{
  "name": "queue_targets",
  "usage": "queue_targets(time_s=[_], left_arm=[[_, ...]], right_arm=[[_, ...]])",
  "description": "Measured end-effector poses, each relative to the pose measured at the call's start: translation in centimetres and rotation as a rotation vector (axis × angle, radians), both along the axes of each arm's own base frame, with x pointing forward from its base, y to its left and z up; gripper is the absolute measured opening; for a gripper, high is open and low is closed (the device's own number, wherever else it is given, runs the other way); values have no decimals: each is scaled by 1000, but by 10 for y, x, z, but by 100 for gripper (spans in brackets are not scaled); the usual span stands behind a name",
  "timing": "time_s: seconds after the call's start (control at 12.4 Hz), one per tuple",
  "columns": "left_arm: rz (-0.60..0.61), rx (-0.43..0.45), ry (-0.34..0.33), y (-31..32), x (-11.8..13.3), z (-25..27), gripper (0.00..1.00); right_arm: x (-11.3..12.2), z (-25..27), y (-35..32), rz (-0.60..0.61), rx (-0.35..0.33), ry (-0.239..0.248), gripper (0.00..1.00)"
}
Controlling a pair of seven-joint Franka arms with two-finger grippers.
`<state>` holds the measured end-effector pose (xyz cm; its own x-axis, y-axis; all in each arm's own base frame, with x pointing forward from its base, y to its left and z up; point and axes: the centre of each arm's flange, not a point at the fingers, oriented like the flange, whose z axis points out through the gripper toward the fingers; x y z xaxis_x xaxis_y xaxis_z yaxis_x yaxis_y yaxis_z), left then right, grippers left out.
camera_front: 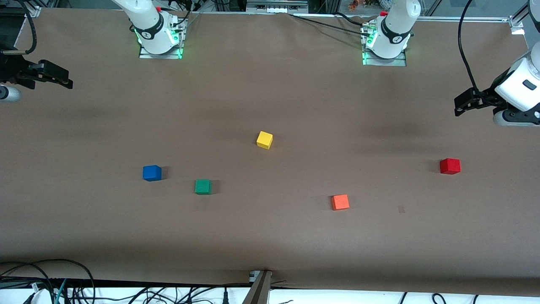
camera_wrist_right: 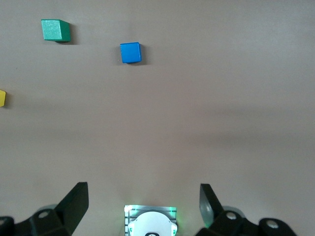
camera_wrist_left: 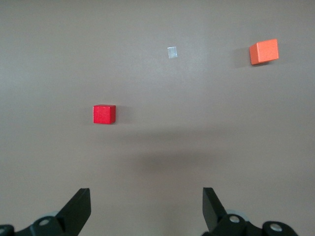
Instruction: Pass red block to right arm, stack on blue
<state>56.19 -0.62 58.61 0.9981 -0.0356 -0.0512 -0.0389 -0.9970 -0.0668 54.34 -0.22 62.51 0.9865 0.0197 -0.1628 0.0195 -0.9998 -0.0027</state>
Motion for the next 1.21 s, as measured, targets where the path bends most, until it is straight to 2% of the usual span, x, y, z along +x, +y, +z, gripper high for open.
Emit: queue_targets(time_s=[0.8, 1.21], left_arm=[[-1, 0, 21, -1, -2, -2, 100], [8, 0, 65, 4, 2, -18, 100]], right_arm=[[0, 0, 0, 0, 0, 0, 100], [0, 0, 0, 0, 0, 0, 100]])
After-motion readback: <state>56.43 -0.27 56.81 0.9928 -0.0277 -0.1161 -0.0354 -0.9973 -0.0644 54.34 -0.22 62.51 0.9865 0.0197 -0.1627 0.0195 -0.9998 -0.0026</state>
